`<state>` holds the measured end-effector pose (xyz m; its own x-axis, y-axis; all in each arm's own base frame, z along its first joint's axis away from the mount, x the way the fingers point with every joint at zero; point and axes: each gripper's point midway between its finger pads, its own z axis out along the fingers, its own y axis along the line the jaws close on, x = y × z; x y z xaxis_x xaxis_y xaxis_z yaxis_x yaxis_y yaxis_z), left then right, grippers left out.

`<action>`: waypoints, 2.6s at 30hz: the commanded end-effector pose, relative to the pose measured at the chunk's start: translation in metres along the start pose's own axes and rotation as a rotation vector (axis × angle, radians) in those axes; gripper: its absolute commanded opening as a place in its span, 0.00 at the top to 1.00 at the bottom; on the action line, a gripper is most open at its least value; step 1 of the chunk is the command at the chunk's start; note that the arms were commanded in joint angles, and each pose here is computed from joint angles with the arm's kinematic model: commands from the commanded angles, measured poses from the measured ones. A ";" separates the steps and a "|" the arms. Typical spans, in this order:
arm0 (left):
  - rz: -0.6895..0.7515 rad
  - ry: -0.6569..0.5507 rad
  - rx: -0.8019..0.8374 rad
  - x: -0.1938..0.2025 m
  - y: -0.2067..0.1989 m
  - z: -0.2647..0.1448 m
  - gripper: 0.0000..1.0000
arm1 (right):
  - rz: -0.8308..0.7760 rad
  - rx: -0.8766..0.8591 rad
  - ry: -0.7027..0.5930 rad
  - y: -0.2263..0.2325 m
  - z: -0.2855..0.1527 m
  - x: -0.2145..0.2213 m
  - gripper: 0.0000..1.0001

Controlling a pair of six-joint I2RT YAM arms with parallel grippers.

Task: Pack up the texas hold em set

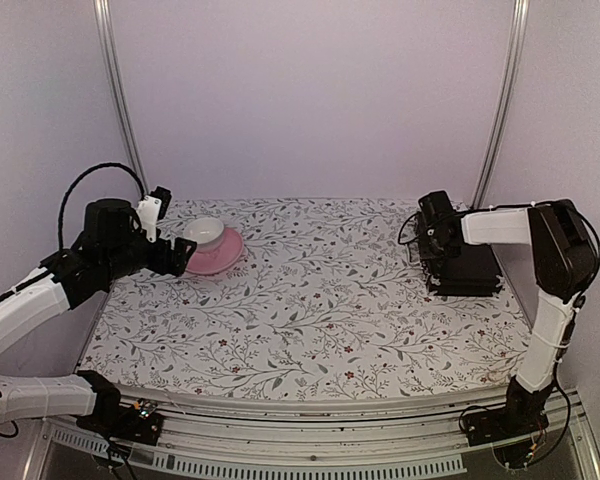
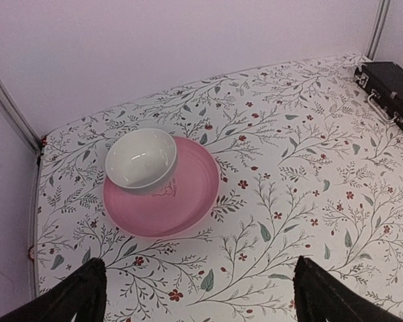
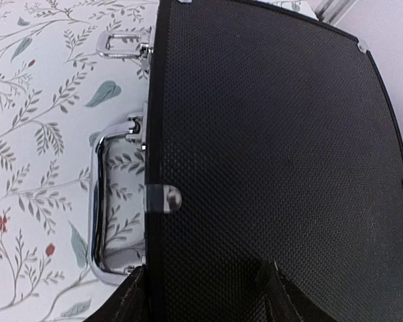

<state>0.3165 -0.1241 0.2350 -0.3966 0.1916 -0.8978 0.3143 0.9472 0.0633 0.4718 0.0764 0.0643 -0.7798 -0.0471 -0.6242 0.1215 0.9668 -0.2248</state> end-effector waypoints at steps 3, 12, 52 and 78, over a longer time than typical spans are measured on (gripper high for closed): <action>-0.016 -0.017 0.004 -0.009 0.002 -0.001 0.03 | -0.046 -0.090 0.335 0.005 -0.033 0.124 0.46; -0.019 -0.014 0.020 -0.008 -0.001 0.000 0.03 | 0.026 -0.192 0.327 0.023 -0.084 0.152 0.44; 0.007 0.028 0.024 0.003 -0.004 0.017 0.04 | 0.196 -0.849 0.038 -0.072 0.041 -0.042 0.15; -0.431 0.090 0.382 0.042 -0.092 -0.009 0.14 | -0.329 -1.105 0.237 0.245 -0.136 0.091 0.19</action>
<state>0.2653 -0.1908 0.2054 -0.5803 -0.0557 -0.8125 0.4249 0.8304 -0.3604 0.4045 0.3071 0.0606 -0.7392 -0.3606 -0.5688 -0.6270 0.6768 0.3857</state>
